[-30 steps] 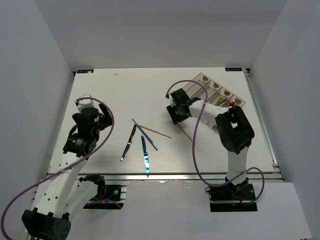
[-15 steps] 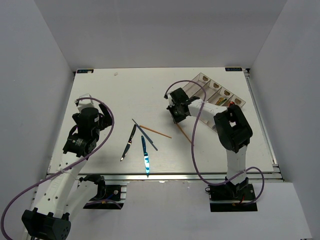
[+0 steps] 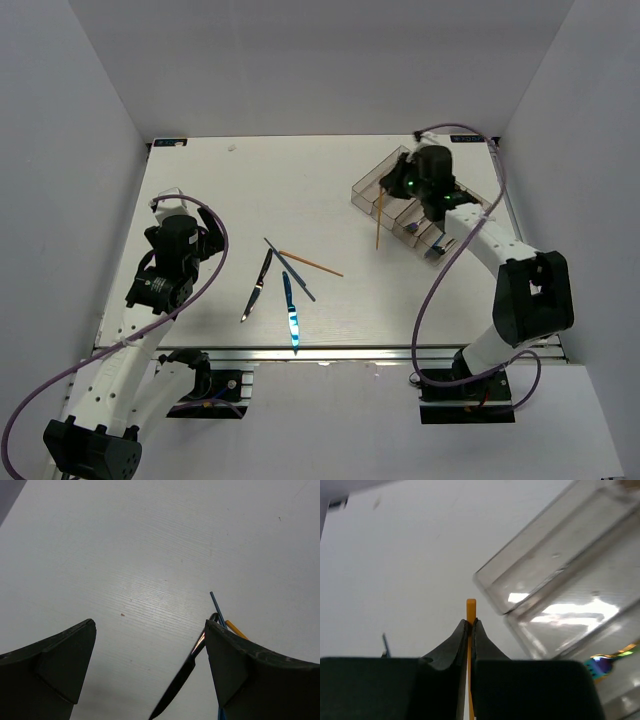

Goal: Sort the eating utensils into containers

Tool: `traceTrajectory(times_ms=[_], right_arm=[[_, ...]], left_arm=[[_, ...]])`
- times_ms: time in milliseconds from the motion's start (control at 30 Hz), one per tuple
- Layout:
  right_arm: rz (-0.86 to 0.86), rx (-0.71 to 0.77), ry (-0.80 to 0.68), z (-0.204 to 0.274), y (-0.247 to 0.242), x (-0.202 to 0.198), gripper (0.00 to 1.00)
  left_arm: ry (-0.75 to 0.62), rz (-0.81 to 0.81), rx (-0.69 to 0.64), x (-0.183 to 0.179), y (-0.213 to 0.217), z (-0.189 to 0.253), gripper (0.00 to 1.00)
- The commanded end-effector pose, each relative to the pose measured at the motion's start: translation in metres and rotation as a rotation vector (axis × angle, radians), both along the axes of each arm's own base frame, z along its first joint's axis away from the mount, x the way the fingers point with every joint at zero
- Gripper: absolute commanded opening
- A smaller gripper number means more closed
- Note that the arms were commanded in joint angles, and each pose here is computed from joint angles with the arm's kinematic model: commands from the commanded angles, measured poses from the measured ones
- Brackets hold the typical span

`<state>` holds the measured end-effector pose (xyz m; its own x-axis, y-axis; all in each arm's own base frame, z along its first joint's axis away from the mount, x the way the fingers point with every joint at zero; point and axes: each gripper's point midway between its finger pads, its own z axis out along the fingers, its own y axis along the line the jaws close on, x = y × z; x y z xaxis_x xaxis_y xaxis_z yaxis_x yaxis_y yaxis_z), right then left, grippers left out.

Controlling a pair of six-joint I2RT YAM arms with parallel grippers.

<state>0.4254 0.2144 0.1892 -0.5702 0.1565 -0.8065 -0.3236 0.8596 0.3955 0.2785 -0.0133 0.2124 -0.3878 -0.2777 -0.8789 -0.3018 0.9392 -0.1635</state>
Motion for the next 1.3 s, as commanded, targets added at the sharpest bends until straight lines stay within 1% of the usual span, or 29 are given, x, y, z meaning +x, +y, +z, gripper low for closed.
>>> traceTrajectory(times_ms=[0, 33, 100, 133, 167, 200, 267, 333, 533, 633, 833, 933, 1000, 1033, 1067, 1100, 1133, 1200, 1233, 1267], right_arm=[[-0.36, 0.22, -0.048, 0.017, -0.056, 0.043, 0.0], [-0.479, 0.22, -0.065, 0.011, -0.08, 0.05, 0.0], [-0.571, 0.255, -0.132, 0.022, -0.095, 0.061, 0.0], [-0.657, 0.24, -0.169, 0.029, -0.11, 0.069, 0.0], [-0.694, 0.231, -0.186, 0.033, -0.117, 0.075, 0.0], [-0.75, 0.191, -0.162, 0.021, -0.128, 0.079, 0.0], [-0.803, 0.181, -0.184, 0.027, -0.138, 0.088, 0.0], [-0.87, 0.153, -0.192, 0.017, -0.151, 0.095, 0.0], [-0.932, 0.158, -0.155, -0.004, -0.176, 0.112, 0.0], [-0.931, 0.177, -0.14, -0.009, -0.182, 0.117, 0.0], [-0.898, 0.21, -0.134, -0.006, -0.184, 0.127, 0.0], [-0.85, 0.192, -0.122, -0.009, -0.177, 0.134, 0.0], [-0.825, 0.181, -0.085, -0.021, -0.171, 0.134, 0.0], [-0.822, 0.181, -0.072, -0.027, -0.17, 0.133, 0.03], [-0.819, 0.185, -0.068, -0.029, -0.17, 0.131, 0.09], [-0.809, 0.199, -0.064, -0.03, -0.166, 0.13, 0.16], [-0.803, 0.214, -0.07, -0.029, -0.165, 0.13, 0.27], [-0.786, 0.228, -0.06, -0.03, -0.161, 0.128, 0.37], [-0.787, 0.224, -0.051, -0.031, -0.16, 0.126, 0.45], [-0.791, 0.227, -0.06, -0.024, -0.161, 0.125, 0.5]], left_arm=[[-0.013, 0.002, 0.0, -0.002, 0.002, 0.003, 0.98], [-0.011, 0.002, 0.001, -0.002, 0.002, 0.002, 0.98], [-0.012, 0.003, 0.001, -0.001, 0.002, 0.002, 0.98], [-0.007, 0.002, 0.002, -0.001, 0.001, 0.001, 0.98], [-0.007, 0.001, 0.003, -0.001, 0.001, 0.001, 0.98], [-0.006, 0.001, 0.003, -0.001, 0.001, 0.0, 0.98], [0.0, 0.002, 0.004, 0.0, 0.001, -0.001, 0.98], [0.002, 0.0, 0.003, 0.0, 0.001, -0.001, 0.98], [0.011, -0.001, 0.005, 0.001, 0.0, -0.004, 0.98], [0.014, -0.004, 0.005, 0.002, -0.001, -0.005, 0.98], [0.021, -0.004, 0.007, 0.002, 0.0, -0.007, 0.98], [0.02, -0.006, 0.006, 0.002, -0.001, -0.006, 0.98], [0.018, -0.007, 0.006, 0.002, -0.001, -0.006, 0.98], [0.02, -0.006, 0.006, 0.002, -0.001, -0.006, 0.98], [0.017, -0.006, 0.005, 0.002, -0.001, -0.006, 0.98], [0.018, -0.006, 0.006, 0.002, -0.001, -0.006, 0.98], [0.017, -0.006, 0.005, 0.002, -0.001, -0.005, 0.98], [0.02, -0.006, 0.006, 0.002, -0.001, -0.006, 0.98], [0.017, -0.006, 0.005, 0.002, -0.001, -0.005, 0.98], [0.015, -0.007, 0.004, 0.002, -0.001, -0.005, 0.98]])
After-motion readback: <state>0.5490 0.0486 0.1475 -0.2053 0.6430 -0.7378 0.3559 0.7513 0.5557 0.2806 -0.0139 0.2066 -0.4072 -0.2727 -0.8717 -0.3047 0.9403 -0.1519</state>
